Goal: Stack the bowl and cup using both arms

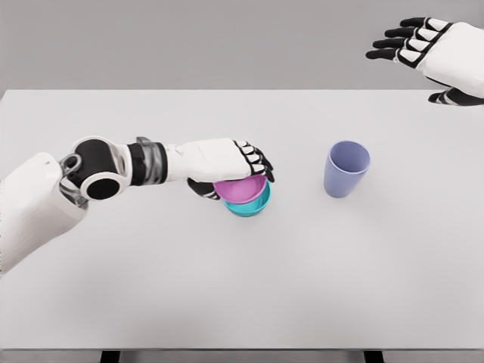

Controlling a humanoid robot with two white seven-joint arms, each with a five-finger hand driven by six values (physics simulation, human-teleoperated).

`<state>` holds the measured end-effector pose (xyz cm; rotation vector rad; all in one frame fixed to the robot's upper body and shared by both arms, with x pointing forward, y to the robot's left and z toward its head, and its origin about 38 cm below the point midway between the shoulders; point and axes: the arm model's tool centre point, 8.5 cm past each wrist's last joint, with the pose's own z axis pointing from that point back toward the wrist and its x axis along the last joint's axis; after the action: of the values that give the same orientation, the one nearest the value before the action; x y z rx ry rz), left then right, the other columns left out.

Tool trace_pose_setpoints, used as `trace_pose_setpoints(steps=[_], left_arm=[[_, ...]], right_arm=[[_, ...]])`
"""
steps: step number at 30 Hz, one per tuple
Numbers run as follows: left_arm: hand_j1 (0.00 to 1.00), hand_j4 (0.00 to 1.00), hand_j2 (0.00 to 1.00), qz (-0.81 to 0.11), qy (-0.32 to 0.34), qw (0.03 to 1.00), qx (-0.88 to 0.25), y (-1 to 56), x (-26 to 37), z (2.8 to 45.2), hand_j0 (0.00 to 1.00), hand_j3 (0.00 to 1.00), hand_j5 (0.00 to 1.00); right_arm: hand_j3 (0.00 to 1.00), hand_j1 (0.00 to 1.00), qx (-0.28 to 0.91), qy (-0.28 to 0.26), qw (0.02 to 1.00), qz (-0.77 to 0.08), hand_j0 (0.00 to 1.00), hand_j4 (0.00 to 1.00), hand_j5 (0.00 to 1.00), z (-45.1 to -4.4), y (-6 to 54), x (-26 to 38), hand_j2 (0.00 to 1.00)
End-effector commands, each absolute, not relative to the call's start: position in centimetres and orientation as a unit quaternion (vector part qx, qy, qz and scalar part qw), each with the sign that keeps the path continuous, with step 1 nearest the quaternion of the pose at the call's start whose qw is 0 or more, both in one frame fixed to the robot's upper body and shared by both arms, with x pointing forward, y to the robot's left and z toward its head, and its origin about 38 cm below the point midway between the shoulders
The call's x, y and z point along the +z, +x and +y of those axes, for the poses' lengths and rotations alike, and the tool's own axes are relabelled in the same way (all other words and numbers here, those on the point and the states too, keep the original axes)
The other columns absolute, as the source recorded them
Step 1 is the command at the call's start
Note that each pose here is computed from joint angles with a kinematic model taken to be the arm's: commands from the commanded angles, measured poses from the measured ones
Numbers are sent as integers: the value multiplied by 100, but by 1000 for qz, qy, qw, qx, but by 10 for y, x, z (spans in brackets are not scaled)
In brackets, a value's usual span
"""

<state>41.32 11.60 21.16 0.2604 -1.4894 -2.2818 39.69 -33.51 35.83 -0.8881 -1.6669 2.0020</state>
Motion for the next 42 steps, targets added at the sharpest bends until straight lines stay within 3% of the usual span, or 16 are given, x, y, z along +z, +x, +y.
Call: trace_pose_setpoints(steps=[1, 15, 16, 18, 19, 25, 29, 32, 34, 39, 42], left_arm=[[69, 69, 69, -528, 90, 203, -819, 414, 205, 112, 69, 69, 69], [71, 71, 71, -525, 88, 207, -821, 416, 200, 111, 71, 71, 71], [76, 76, 76, -525, 87, 204, -822, 416, 200, 111, 76, 76, 76], [97, 97, 97, -525, 88, 204, -822, 416, 200, 111, 97, 97, 97], [99, 99, 99, -525, 88, 204, -822, 416, 200, 111, 99, 99, 99], [100, 100, 100, -525, 87, 204, -822, 416, 200, 112, 100, 100, 100], [100, 100, 100, -527, 87, 202, -821, 414, 202, 112, 100, 100, 100], [100, 100, 100, -539, 89, 186, -817, 409, 217, 111, 100, 100, 100], [100, 100, 100, -549, 75, 195, -809, 403, 233, 133, 100, 100, 100], [100, 100, 100, -617, 11, 126, -777, 388, 296, 190, 100, 100, 100], [100, 100, 100, -698, -78, 202, -683, 384, 336, 239, 100, 100, 100]], right_arm=[[100, 100, 712, -312, 194, -599, 100, 100, 100, -333, 397, 357, 100], [100, 100, 705, -306, 187, -612, 100, 100, 100, -323, 400, 357, 100], [100, 100, 704, -306, 187, -613, 100, 100, 100, -322, 401, 358, 100], [100, 100, 705, -307, 187, -611, 100, 100, 100, -324, 400, 358, 100], [100, 100, 706, -310, 189, -608, 100, 100, 100, -326, 400, 359, 100], [100, 100, 717, -324, 189, -588, 100, 100, 100, -338, 394, 365, 100], [100, 100, 727, -301, 185, -589, 100, 100, 100, -325, 396, 353, 100], [100, 100, 744, -325, 226, -538, 100, 100, 100, -375, 395, 366, 100], [100, 100, 746, -322, 248, -528, 100, 100, 100, -391, 394, 365, 100], [100, 100, 788, -267, 240, -500, 100, 100, 100, -363, 400, 326, 100], [100, 100, 802, -235, 243, -492, 100, 100, 100, -342, 428, 309, 100]])
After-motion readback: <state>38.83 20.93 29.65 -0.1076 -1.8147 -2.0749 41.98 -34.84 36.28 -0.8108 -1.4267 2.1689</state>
